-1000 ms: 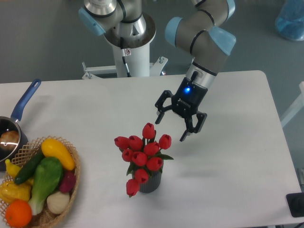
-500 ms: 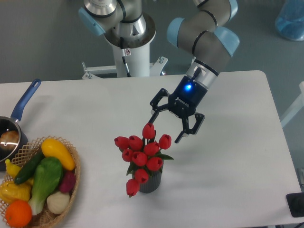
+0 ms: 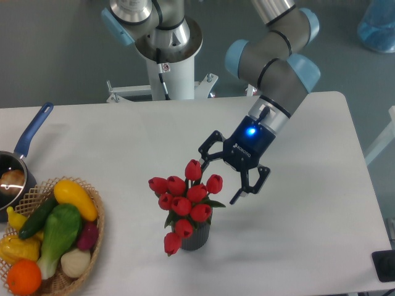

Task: Pick up the flowers from the vase
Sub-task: 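Lower the open gripper over the tulip stems above the vase rim, then close the gripper around the tulip stems below the blooms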

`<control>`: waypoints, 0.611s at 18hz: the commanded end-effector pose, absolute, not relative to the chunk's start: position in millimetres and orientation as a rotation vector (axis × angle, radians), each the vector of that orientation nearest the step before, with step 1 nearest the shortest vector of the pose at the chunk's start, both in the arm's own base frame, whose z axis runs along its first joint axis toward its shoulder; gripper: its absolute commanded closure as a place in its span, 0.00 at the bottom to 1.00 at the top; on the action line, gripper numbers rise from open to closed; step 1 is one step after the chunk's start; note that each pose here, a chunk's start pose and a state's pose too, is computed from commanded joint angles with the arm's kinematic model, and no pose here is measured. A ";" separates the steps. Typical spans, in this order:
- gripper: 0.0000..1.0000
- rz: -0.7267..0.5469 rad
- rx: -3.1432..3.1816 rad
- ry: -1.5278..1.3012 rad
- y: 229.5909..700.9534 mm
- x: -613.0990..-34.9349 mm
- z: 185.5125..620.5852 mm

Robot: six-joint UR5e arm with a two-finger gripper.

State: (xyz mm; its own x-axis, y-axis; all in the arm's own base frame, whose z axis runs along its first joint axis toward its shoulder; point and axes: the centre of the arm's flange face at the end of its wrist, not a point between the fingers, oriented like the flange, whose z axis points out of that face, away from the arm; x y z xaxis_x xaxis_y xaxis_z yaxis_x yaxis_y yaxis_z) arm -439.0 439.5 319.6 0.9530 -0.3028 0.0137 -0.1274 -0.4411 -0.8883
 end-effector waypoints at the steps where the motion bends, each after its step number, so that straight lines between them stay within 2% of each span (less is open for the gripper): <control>1: 0.00 -0.211 -2.028 0.311 442.6 -436.7 319.7; 10: 0.00 -0.277 -1.940 0.339 463.9 -424.8 316.6; 11: 0.05 -0.286 -1.926 0.337 464.4 -424.5 317.0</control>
State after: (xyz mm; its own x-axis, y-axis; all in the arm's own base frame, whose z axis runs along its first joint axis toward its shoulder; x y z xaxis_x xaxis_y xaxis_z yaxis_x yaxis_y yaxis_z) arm -424.5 464.4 317.0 0.9304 -0.3645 0.0397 -0.0988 -0.3536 -0.9302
